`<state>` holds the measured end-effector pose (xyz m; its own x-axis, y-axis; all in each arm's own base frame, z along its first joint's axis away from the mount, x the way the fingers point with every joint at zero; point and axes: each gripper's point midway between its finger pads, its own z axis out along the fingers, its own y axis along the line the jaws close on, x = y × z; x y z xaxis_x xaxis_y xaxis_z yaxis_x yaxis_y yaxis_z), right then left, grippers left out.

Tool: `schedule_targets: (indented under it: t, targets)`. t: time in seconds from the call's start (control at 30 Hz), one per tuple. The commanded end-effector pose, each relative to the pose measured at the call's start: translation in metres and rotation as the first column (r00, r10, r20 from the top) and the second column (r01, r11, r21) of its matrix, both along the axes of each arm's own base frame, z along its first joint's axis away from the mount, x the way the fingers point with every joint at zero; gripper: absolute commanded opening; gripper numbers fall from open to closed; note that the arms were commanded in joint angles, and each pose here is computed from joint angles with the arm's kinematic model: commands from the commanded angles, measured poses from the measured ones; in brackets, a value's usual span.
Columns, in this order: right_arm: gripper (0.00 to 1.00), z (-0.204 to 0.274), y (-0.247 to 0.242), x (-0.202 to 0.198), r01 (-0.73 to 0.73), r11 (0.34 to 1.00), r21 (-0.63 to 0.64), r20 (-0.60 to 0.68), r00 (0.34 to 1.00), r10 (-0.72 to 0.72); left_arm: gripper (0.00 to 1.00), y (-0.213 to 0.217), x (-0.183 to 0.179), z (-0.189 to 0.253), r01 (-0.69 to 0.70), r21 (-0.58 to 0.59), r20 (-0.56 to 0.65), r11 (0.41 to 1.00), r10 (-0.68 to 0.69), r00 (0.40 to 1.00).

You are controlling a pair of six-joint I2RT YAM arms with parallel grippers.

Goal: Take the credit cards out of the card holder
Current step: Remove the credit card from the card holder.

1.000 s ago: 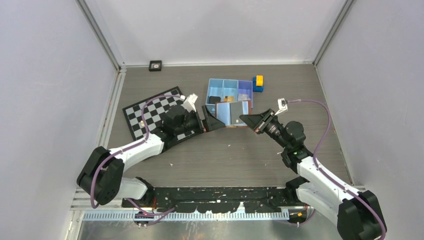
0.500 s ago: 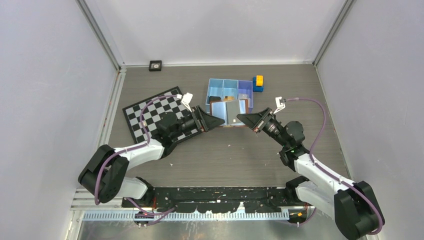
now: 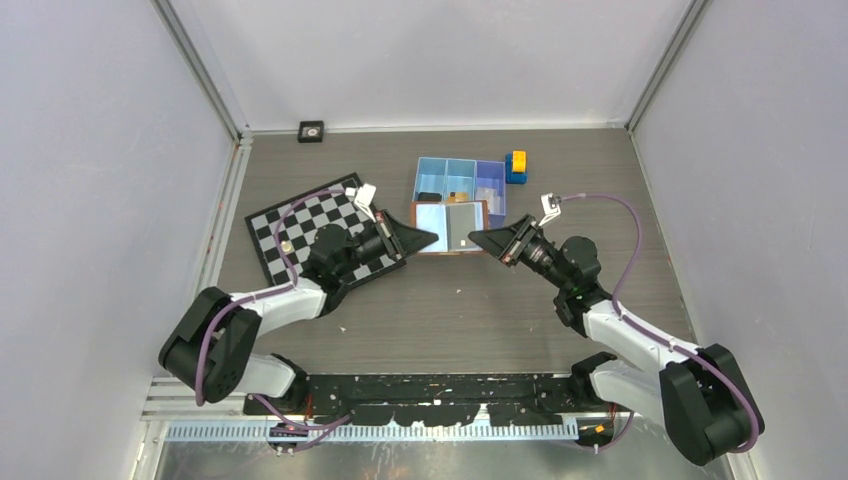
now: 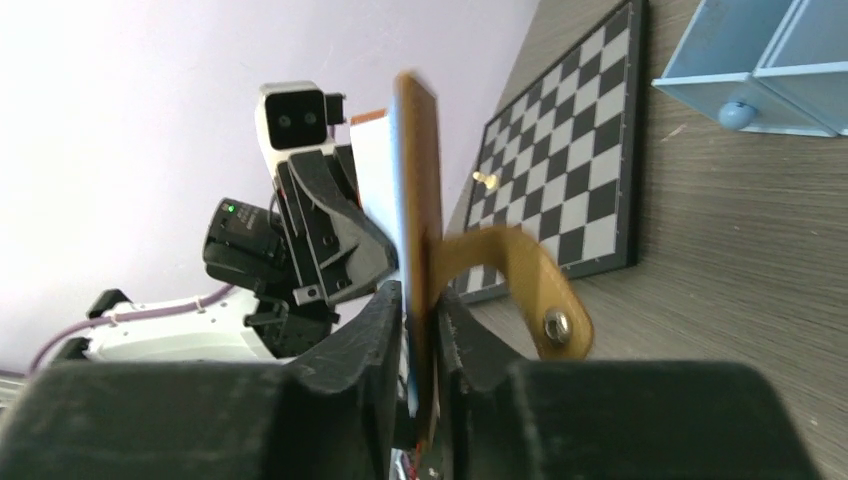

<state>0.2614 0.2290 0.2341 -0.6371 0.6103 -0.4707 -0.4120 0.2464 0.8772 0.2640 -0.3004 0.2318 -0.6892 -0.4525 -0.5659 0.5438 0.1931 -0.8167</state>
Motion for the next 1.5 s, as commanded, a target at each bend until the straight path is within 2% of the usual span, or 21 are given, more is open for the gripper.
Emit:
schedule_targets:
  t: [0.0, 0.2, 0.37, 0.63, 0.83, 1.0, 1.27, 1.37, 1.47]
  targets:
    - [0.27, 0.013, -0.004, 0.003, 0.034, 0.999, -0.033, 0.047, 0.998, -0.032, 0.00, 0.013, 0.016, -0.004, -0.069, -0.001, -0.017, 0.998, 0.069, 0.997]
    - [0.25, 0.012, -0.010, 0.004, 0.076, 0.995, -0.067, 0.043, 0.996, -0.073, 0.00, 0.010, 0.017, -0.007, -0.054, 0.001, -0.030, 0.999, 0.054, 0.998]
    - [0.07, 0.006, -0.004, 0.008, 0.049, 0.995, -0.082, 0.006, 0.999, -0.048, 0.00, 0.008, 0.016, -0.005, -0.035, -0.002, -0.027, 0.999, 0.035, 0.999]
    - [0.07, 0.001, 0.004, 0.008, 0.015, 0.995, -0.103, -0.014, 1.000, -0.017, 0.00, 0.005, 0.016, -0.007, -0.020, 0.008, -0.032, 1.000, 0.020, 0.999]
    - [0.00, 0.009, 0.026, -0.004, -0.066, 0.989, -0.130, 0.027, 0.997, 0.070, 0.00, 0.002, 0.022, -0.020, -0.013, 0.051, -0.069, 0.999, 0.017, 0.997]
    - [0.01, 0.010, 0.047, -0.018, -0.130, 0.975, -0.178, 0.055, 0.988, 0.142, 0.00, -0.001, 0.024, -0.028, -0.005, 0.063, -0.097, 0.998, 0.011, 0.995]
    - [0.01, -0.009, 0.030, -0.003, -0.010, 0.959, -0.284, 0.001, 1.000, 0.011, 0.00, 0.001, 0.022, -0.022, -0.011, 0.054, -0.073, 0.998, 0.015, 0.997]
    - [0.16, -0.021, 0.024, 0.002, 0.024, 0.942, -0.333, -0.034, 0.999, -0.037, 0.00, 0.001, 0.021, -0.020, -0.004, 0.049, -0.067, 0.999, 0.008, 0.998]
    - [0.22, -0.027, 0.022, 0.005, 0.029, 0.933, -0.358, -0.053, 0.997, -0.051, 0.00, 0.000, 0.020, -0.019, 0.002, 0.048, -0.067, 0.999, 0.001, 0.998]
